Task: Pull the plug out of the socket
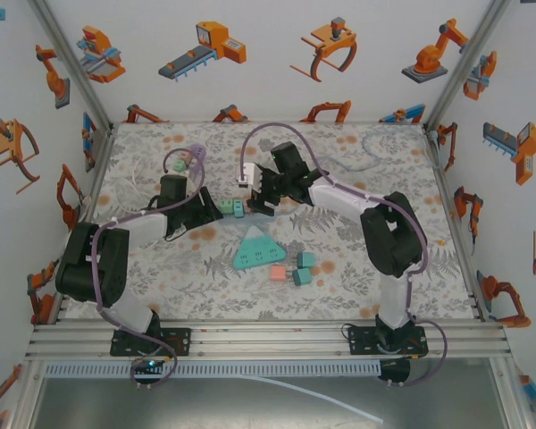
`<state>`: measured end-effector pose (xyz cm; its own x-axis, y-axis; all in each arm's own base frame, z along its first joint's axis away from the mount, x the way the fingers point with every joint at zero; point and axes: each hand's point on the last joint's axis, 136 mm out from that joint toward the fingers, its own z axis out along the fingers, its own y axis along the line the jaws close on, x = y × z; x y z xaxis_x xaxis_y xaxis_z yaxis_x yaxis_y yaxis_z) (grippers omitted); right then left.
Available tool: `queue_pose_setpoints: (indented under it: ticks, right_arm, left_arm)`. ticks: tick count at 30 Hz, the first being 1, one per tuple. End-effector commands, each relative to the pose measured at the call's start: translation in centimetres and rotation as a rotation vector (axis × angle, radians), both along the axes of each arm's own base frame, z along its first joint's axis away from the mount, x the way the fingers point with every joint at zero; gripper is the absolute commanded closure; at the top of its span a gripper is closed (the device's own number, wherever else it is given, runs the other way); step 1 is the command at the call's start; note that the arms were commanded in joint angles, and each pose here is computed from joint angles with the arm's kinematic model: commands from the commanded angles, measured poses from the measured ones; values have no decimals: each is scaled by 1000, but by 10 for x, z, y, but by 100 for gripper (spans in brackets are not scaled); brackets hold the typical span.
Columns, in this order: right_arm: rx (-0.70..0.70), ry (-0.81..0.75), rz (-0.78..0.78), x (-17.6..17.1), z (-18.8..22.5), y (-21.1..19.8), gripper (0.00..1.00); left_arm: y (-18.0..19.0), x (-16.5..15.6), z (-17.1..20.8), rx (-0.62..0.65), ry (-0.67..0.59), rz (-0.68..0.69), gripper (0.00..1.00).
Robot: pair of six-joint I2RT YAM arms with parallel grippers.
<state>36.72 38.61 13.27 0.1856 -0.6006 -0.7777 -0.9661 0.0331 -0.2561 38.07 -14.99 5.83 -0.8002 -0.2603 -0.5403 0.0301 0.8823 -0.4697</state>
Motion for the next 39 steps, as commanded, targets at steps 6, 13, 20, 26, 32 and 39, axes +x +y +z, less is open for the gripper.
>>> queue_pose_setpoints:
  ticks: [6,13,20,26,32,39]
  right_arm:
    - [-30,65,32,1,-13,8,44]
    - [-26,107,74,-8,-19,17,54]
    - [-30,150,112,-14,-27,25,61]
    - [-40,162,149,-18,-27,26,77]
    - [-34,151,172,-19,-15,28,83]
    - [18,194,159,-19,3,33,86]
  left_arm:
    - [-4,-3,-9,20,51,1,46]
    - [-1,-11,-22,51,108,27,47]
    - [-4,-13,-31,47,141,35,48]
    - [-2,-17,-41,63,178,63,53]
    - [1,-22,-49,80,212,80,54]
    - [10,-28,-60,115,245,123,56]
